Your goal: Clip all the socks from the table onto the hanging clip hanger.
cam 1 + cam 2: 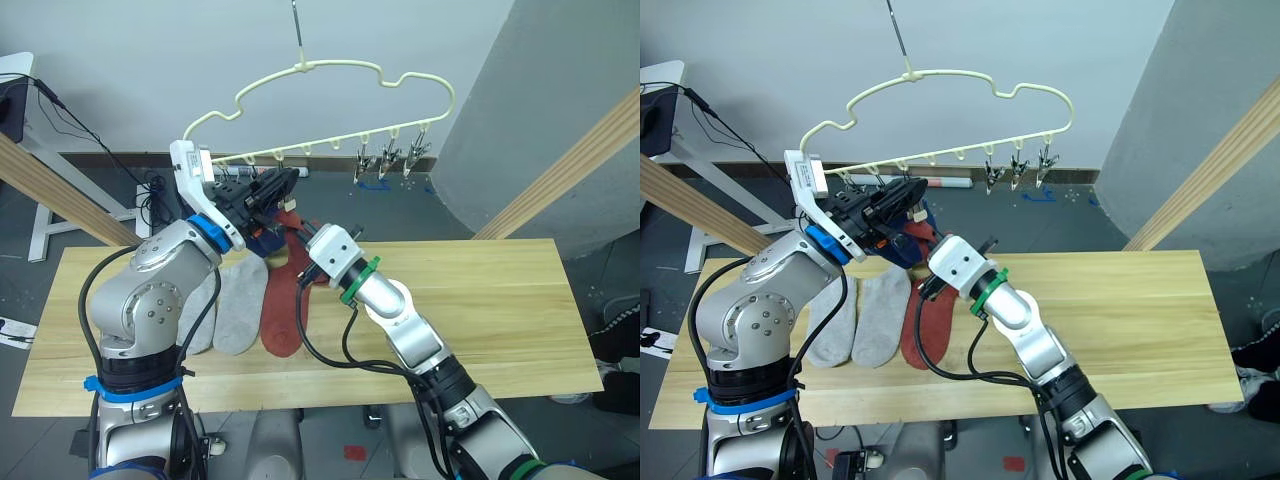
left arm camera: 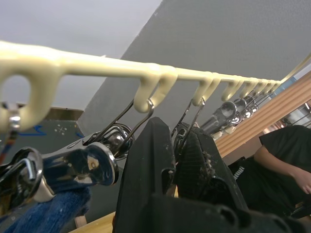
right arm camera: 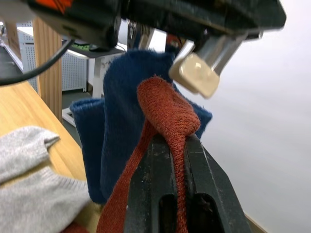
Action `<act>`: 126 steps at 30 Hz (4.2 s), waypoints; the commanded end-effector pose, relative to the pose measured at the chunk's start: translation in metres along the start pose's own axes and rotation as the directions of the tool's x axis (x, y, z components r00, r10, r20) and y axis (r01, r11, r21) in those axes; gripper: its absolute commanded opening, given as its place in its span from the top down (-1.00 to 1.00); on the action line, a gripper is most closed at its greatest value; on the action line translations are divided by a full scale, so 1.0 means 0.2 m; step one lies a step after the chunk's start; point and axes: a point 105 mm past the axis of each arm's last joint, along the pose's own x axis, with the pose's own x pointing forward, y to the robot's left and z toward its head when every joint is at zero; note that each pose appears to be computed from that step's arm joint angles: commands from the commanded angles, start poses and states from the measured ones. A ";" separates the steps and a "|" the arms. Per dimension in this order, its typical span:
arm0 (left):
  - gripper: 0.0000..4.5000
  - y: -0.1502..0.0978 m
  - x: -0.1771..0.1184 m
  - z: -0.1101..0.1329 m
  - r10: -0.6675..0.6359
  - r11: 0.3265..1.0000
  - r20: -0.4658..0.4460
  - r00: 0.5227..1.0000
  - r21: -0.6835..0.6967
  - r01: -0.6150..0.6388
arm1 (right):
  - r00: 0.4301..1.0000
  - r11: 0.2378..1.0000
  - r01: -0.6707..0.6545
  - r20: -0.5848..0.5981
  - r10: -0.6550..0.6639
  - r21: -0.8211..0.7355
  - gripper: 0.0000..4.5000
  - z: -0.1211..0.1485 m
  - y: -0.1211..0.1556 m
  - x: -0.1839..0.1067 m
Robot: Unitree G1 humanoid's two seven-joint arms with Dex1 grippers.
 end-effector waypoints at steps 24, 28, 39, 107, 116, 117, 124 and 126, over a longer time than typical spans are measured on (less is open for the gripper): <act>0.90 -0.04 -0.03 0.04 -0.030 0.999 0.022 0.999 0.026 0.029 | 0.994 0.998 0.047 0.099 -0.051 0.045 1.00 0.13 -0.06 0.07; 0.90 -0.05 -0.02 0.04 -0.030 0.999 0.028 0.999 0.014 0.030 | 0.994 0.998 0.026 0.102 -0.032 0.065 1.00 0.14 -0.03 0.08; 0.75 -0.06 -0.03 0.01 -0.039 0.999 0.010 0.999 -0.001 0.039 | 0.988 0.992 -0.006 0.156 -0.014 0.124 1.00 0.23 -0.02 0.12; -0.60 -0.23 -0.25 -0.03 -0.367 0.800 -0.175 0.914 0.441 0.406 | 0.975 0.964 0.194 -0.148 -0.168 0.182 -0.05 0.31 -0.46 -0.24; -0.60 -0.23 -0.24 -0.04 -0.365 0.799 -0.173 0.915 0.446 0.403 | 0.974 0.951 0.206 -0.137 -0.178 0.230 -0.05 0.31 -0.47 -0.15; -0.60 -0.23 -0.24 -0.04 -0.365 0.799 -0.172 0.915 0.447 0.402 | 0.975 0.950 0.207 -0.133 -0.180 0.233 -0.05 0.31 -0.47 -0.15; -0.60 -0.23 -0.24 -0.05 -0.360 0.803 -0.164 0.918 0.447 0.395 | 0.984 0.952 0.172 -0.094 -0.153 0.251 -0.05 0.36 -0.46 -0.10; -0.60 -0.23 -0.24 -0.05 -0.359 0.804 -0.162 0.919 0.447 0.392 | 0.986 0.953 0.164 -0.083 -0.147 0.256 -0.05 0.37 -0.45 -0.09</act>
